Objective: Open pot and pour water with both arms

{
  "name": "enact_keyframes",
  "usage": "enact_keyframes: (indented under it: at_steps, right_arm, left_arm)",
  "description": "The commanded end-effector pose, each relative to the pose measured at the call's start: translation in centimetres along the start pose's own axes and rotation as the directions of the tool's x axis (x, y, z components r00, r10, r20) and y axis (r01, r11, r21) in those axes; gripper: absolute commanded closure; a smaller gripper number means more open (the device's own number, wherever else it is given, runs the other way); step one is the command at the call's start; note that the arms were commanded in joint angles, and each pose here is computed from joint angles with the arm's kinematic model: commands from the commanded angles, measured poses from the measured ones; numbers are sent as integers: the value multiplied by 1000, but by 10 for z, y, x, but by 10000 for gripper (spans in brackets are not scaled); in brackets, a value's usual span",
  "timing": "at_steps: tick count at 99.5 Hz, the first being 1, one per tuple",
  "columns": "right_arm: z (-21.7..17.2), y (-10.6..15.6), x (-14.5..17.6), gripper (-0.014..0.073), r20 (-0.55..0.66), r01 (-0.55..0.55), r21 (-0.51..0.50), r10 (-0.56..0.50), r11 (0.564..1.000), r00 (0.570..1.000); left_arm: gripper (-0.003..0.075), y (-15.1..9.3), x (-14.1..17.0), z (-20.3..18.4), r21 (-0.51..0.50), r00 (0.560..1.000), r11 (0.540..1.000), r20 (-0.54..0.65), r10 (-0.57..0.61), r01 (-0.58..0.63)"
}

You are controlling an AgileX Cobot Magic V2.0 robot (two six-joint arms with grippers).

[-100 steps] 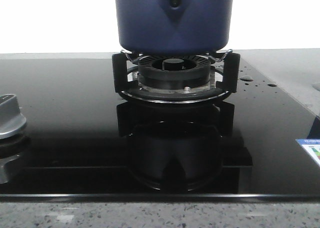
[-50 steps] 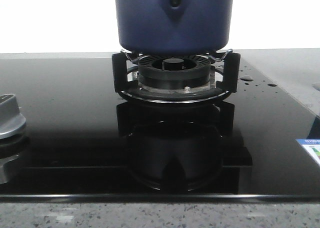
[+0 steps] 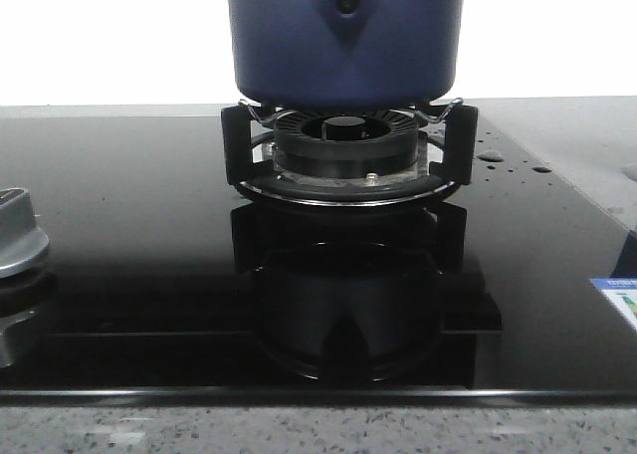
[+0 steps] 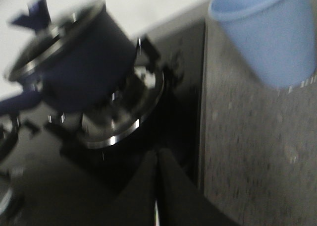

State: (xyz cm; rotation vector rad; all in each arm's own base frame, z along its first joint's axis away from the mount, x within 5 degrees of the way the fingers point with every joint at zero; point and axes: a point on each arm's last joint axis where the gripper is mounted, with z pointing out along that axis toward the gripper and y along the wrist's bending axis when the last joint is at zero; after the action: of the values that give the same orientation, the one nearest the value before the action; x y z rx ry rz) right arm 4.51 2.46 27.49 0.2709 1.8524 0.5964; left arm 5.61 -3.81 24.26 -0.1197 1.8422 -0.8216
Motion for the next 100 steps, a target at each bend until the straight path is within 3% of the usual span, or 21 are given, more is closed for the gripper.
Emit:
enact_keyframes:
  at_steps: [1, 11, 21, 36, 45, 61, 72, 82, 91, 100]
  right_arm:
    - [0, 12, -17, 666, -76, 2, 8, -1, 1000, 997]
    - [1, 22, -24, 666, -224, 5, 20, 0, 1000, 974]
    - [-2, 32, -33, 666, -321, 17, 10, -12, 1000, 947]
    - [-9, 51, -44, 666, -323, 55, -125, -93, 991, 942]
    - [-13, 62, -47, 666, -305, 65, -227, -134, 972, 943]
    - [-17, 75, -50, 666, -205, 183, -404, -284, 896, 937]
    - [-15, 75, -56, 666, -88, 342, -399, -406, 851, 910]
    - [-13, 74, -63, 666, 34, 484, -355, -506, 800, 862]
    - [-11, 72, -71, 662, 115, 540, -294, -532, 789, 839]
    - [-11, 71, -78, 595, 169, 547, -243, -520, 801, 837]
  left_arm:
    - [739, -19, -19, 4, 32, 990, 994, -97, 103, -101]
    - [738, -37, -28, 11, 133, 957, 979, -224, 182, -155]
    - [738, -61, -38, 17, 308, 925, 938, -287, 249, -157]
    - [738, -93, -56, 26, 590, 918, 804, -271, 288, -78]
    - [738, -106, -69, 32, 692, 936, 722, -246, 253, -13]
    - [738, -115, -86, 54, 759, 931, 650, -212, 296, -33]
    - [738, -115, -95, 73, 773, 920, 625, -156, 360, -113]
    - [729, -116, -104, 87, 786, 889, 564, -43, 456, -251]
    - [654, -116, -110, 99, 779, 842, 504, 55, 537, -373]
    - [511, -115, -117, 111, 738, 810, 498, 111, 576, -456]
